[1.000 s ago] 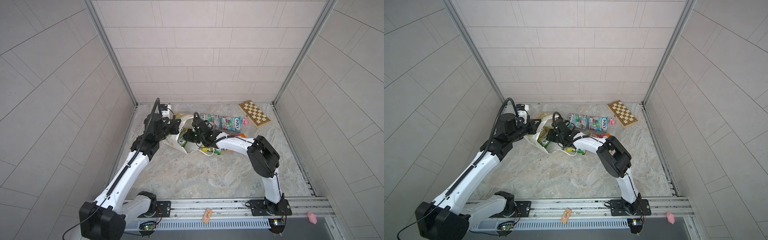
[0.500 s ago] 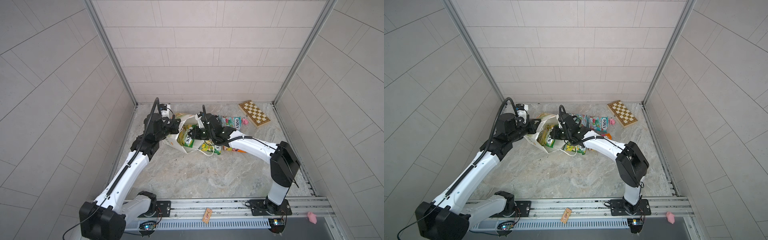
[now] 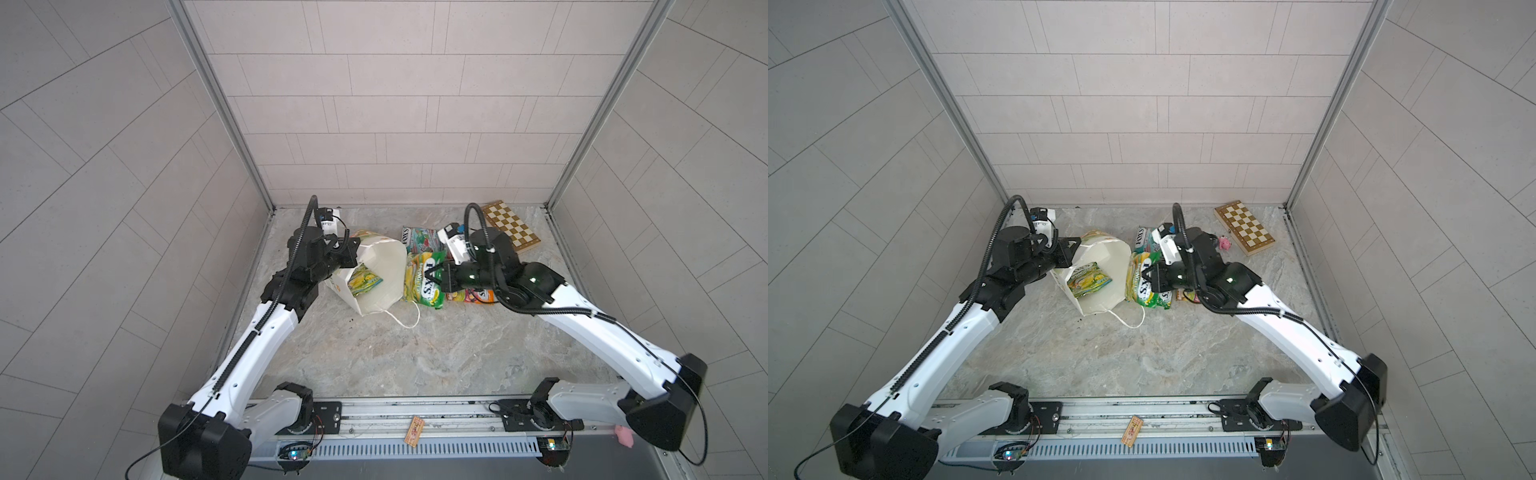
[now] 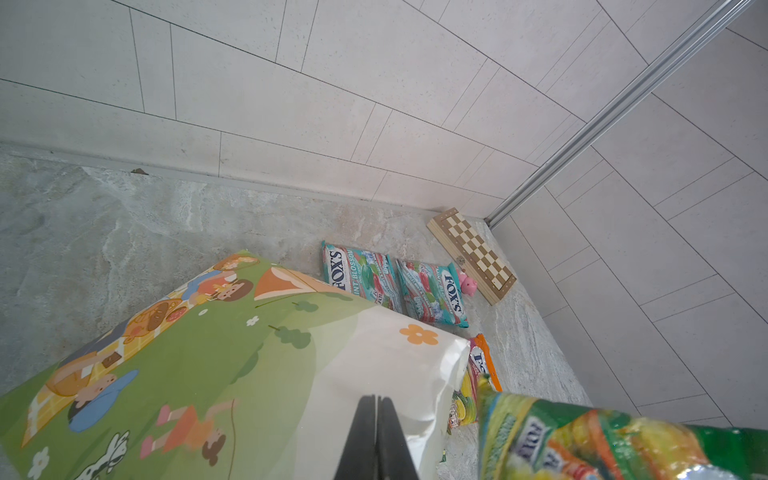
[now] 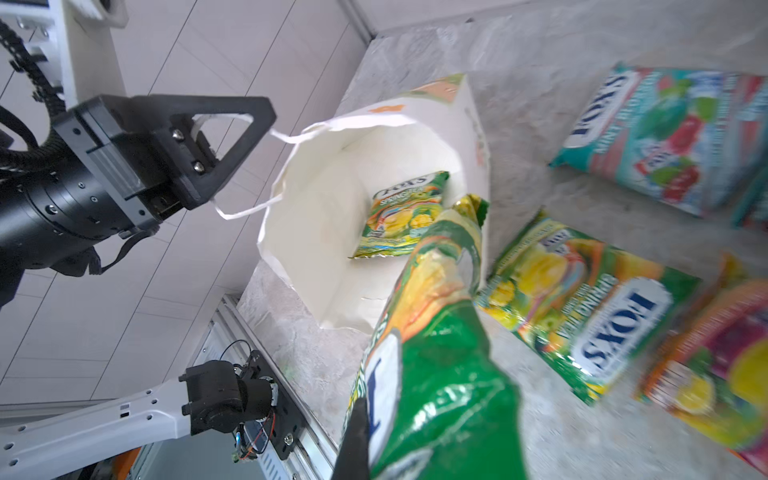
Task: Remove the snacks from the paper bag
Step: 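Lift the green Spring Tea packet out of the bag with the right gripper, then lower the green packet onto the table nearer the robot and release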
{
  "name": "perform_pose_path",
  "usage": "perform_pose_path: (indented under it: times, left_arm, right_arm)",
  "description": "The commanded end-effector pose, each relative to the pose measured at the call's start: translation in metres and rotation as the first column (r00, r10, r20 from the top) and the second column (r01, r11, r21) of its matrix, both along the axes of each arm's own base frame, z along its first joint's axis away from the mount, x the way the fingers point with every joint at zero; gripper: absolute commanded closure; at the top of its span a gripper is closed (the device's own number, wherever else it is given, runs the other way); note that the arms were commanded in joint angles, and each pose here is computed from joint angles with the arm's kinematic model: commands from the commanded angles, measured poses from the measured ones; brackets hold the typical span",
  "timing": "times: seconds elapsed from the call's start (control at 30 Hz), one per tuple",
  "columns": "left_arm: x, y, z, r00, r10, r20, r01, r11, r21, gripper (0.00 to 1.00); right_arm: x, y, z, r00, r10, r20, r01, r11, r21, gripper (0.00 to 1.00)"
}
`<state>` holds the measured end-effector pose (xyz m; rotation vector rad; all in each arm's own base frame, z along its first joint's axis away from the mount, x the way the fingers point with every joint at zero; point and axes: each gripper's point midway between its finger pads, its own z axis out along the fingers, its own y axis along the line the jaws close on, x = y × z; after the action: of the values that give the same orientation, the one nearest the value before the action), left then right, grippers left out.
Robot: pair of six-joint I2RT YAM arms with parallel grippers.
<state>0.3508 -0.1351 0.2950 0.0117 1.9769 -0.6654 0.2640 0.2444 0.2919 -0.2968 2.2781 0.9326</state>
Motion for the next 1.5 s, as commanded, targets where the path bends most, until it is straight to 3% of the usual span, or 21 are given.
perform_pose_path:
  times: [0.0, 0.13, 0.37, 0.57, 0.93, 1.47]
  left_arm:
    - [-0.001, 0.005, 0.006, 1.000, 0.014, 0.018, -0.014, 1.000, 0.008, 1.00]
    - [-0.002, 0.003, 0.008, 1.000, 0.003, 0.021, -0.003, 1.000, -0.002, 1.00]
    - [-0.001, -0.002, 0.006, 1.000, -0.019, 0.014, 0.020, 1.000, -0.014, 1.00]
    - [-0.001, -0.003, 0.004, 1.000, -0.022, 0.012, 0.022, 1.000, -0.010, 1.00]
    - [-0.001, -0.004, 0.003, 1.000, -0.026, 0.010, 0.026, 1.000, -0.007, 1.00]
    - [-0.001, -0.005, 0.001, 1.000, -0.031, 0.005, 0.031, 0.999, -0.009, 1.00]
  right_arm:
    - [-0.018, -0.045, -0.026, 0.997, -0.037, -0.066, 0.030, 0.994, -0.101, 1.00]
    - [-0.037, -0.081, -0.050, 0.992, -0.060, -0.113, 0.041, 0.986, -0.163, 1.00]
    - [-0.060, -0.092, -0.099, 0.970, -0.022, -0.240, -0.019, 0.986, -0.166, 1.00]
    - [-0.058, -0.077, -0.123, 0.960, 0.025, -0.280, -0.049, 0.996, -0.079, 1.00]
    - [-0.052, -0.085, -0.174, 0.922, -0.029, -0.386, -0.027, 0.990, -0.141, 1.00]
    - [-0.043, -0.123, -0.211, 0.887, -0.203, -0.414, 0.025, 0.918, -0.396, 1.00]
